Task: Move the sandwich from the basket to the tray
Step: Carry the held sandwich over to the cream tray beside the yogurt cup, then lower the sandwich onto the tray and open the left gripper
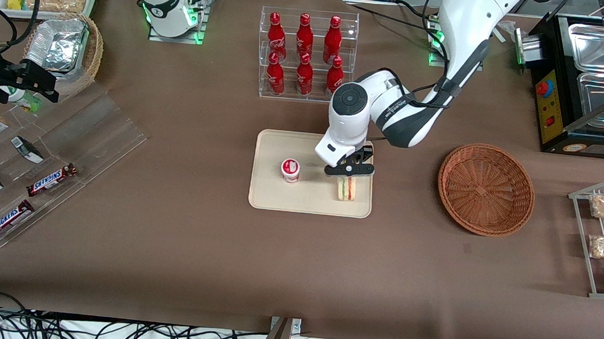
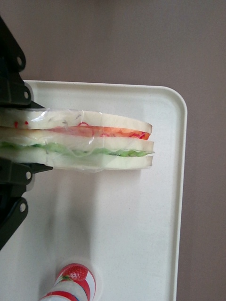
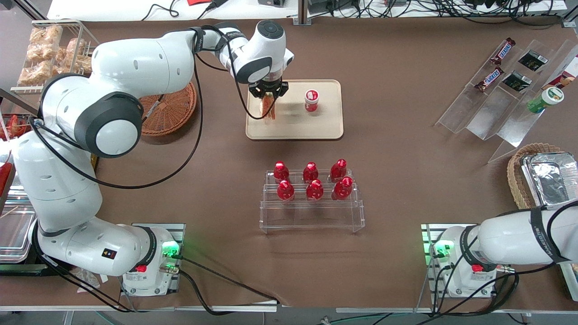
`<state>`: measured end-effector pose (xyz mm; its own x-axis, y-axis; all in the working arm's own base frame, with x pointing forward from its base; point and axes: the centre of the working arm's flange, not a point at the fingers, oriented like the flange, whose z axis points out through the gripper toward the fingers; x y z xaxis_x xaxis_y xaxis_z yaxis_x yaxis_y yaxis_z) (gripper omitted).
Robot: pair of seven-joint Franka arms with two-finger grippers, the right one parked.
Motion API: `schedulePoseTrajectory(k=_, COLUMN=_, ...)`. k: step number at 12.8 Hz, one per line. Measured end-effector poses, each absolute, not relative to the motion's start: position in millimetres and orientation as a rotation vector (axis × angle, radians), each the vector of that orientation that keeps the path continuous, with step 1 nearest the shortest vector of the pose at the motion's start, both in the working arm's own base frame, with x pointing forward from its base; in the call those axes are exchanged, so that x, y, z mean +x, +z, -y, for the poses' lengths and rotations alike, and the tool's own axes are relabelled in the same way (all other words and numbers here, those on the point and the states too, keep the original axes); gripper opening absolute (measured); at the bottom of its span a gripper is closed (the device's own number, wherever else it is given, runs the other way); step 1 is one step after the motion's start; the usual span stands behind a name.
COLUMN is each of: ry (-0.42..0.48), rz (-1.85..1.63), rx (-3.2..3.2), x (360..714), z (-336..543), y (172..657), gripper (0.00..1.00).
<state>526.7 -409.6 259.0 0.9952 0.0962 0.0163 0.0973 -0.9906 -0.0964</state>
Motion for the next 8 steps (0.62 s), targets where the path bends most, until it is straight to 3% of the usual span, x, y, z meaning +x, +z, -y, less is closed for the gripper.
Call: schedulePoseTrajectory(k=8, ry=-0.001, rz=0.115, rx=-3.048, x=517, z=422, y=245, gripper=0.41)
